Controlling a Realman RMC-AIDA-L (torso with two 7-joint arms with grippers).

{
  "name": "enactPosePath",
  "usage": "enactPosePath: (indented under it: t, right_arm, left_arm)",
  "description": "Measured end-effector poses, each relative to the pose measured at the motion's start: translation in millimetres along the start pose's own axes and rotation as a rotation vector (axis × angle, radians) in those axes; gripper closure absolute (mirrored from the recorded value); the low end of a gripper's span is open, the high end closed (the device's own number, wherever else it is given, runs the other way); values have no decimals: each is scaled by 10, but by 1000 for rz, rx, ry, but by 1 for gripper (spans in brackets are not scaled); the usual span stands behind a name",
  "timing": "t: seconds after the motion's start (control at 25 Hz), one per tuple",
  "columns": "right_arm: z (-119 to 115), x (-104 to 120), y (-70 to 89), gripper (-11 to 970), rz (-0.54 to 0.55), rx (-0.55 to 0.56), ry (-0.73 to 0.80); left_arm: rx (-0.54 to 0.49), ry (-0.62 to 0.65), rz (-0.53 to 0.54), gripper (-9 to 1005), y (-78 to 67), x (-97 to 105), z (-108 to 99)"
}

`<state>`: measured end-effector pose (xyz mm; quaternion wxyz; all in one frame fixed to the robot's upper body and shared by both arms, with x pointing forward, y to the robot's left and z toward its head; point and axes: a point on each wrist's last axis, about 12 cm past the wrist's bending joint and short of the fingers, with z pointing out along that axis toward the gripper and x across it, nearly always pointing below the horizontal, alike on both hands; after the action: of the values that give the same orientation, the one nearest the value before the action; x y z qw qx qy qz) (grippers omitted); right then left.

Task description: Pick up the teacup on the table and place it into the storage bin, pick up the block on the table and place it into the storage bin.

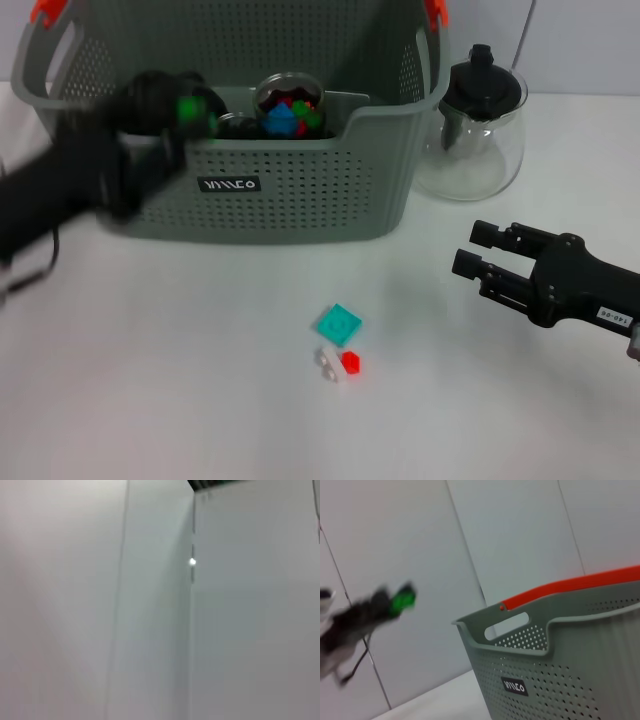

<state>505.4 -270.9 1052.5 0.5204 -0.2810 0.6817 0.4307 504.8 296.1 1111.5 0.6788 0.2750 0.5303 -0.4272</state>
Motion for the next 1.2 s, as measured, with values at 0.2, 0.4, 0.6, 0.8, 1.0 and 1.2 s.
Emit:
enactPosePath:
  t: [0.2,0.4,0.6,0.8,1.0,1.2]
  right_arm:
    - [10,-4,3,401,-1,-5,0]
    - [7,-1,11,401,0,-10,0]
    - [6,0,14,401,0,-11,-1]
    - [6,-1,15,401,0,-13,-2]
    - [11,-6,14,401,-1,-14,-2]
    - [20,-13,10,401,-3,-15,-2]
  left_arm:
    - [-39,20,-35,586,429,-336,469]
    - [-55,179,-51,587,704,-501,975]
    - [-130,359,34,587,827,-472,1447]
    - [-229,465,98,588,880,-318,1663]
    - [-299,498,103,586,907,-233,1700]
    - [-312,498,103,497,901,-213,1711]
